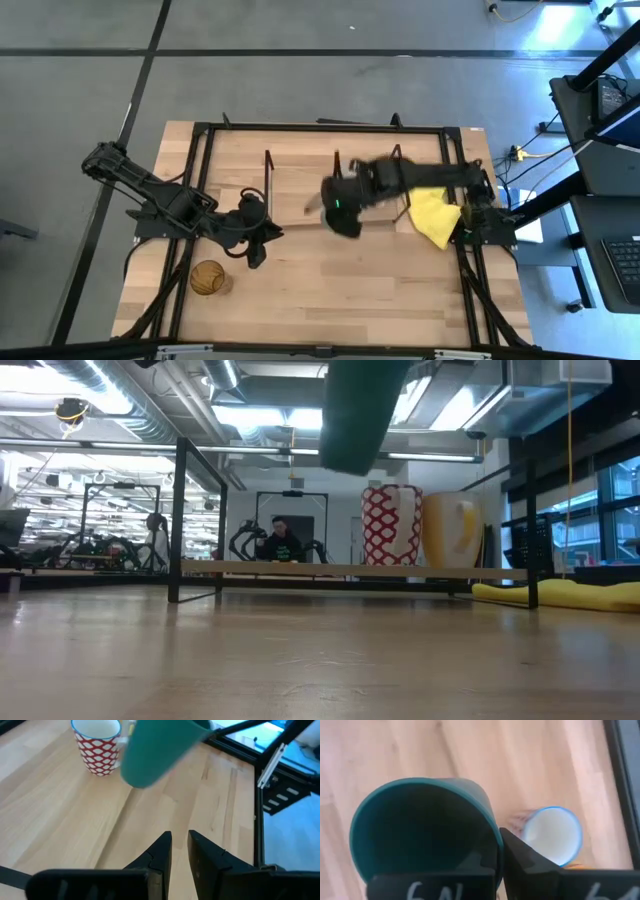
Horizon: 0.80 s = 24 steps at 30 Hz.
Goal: Stack small to large cups/mugs on shelf
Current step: Put the green cup on the shelf
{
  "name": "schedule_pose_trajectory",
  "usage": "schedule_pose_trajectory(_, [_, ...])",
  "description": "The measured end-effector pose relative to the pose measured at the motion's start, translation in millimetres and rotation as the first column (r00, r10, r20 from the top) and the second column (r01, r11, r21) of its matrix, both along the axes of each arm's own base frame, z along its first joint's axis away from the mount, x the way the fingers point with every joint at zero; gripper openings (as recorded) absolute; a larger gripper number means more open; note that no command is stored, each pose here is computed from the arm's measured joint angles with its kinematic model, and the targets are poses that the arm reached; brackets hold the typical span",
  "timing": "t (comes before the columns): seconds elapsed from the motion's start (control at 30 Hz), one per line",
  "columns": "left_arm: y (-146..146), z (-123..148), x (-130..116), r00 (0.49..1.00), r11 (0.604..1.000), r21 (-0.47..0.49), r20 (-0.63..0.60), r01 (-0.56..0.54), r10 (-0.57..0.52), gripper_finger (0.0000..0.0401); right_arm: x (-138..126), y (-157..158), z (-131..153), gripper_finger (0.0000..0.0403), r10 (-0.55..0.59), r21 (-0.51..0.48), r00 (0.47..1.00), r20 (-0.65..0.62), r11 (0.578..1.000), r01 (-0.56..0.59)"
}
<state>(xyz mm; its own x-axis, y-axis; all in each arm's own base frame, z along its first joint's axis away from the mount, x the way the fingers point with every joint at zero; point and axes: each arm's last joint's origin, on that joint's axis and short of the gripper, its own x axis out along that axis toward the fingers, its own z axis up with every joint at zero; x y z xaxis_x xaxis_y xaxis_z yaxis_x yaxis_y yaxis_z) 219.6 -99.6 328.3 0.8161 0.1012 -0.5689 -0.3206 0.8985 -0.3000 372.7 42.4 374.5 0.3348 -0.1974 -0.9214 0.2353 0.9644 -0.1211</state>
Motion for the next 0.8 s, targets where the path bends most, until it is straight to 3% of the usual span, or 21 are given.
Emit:
schedule_pose_trajectory(0.2, [0.8, 0.3, 0.1, 0.999, 1.000, 0.002, 0.011, -0.031, 0.031, 0.0056, 12.0, -50.7, -11.6, 0.0006, 0.013, 0.007, 0.999, -0.053, 1.000, -0.013])
schedule_pose_trajectory(0.5, [1.6, 0.5, 0.2, 0.997, 0.997, -0.027, 0.023, -0.078, 0.078, 0.0056, 35.5, -55.3, -37.6, 0.0007, 0.237, -0.042, 0.965, -0.117, 0.969, -0.243])
schedule_pose_trajectory(0.6, [1.8, 0.6, 0.2, 0.995, 0.995, -0.039, 0.028, -0.095, 0.096, 0.0056, 44.0, -56.9, -44.7, 0.0008, 0.298, -0.099, 0.945, -0.132, 0.945, -0.312])
schedule_pose_trajectory(0.8, [2.6, 1.1, 0.4, 0.989, 0.989, -0.059, 0.044, -0.138, 0.141, 0.0056, 60.7, -64.7, -53.0, 0.0008, 0.296, -0.168, 0.952, -0.074, 0.938, -0.305])
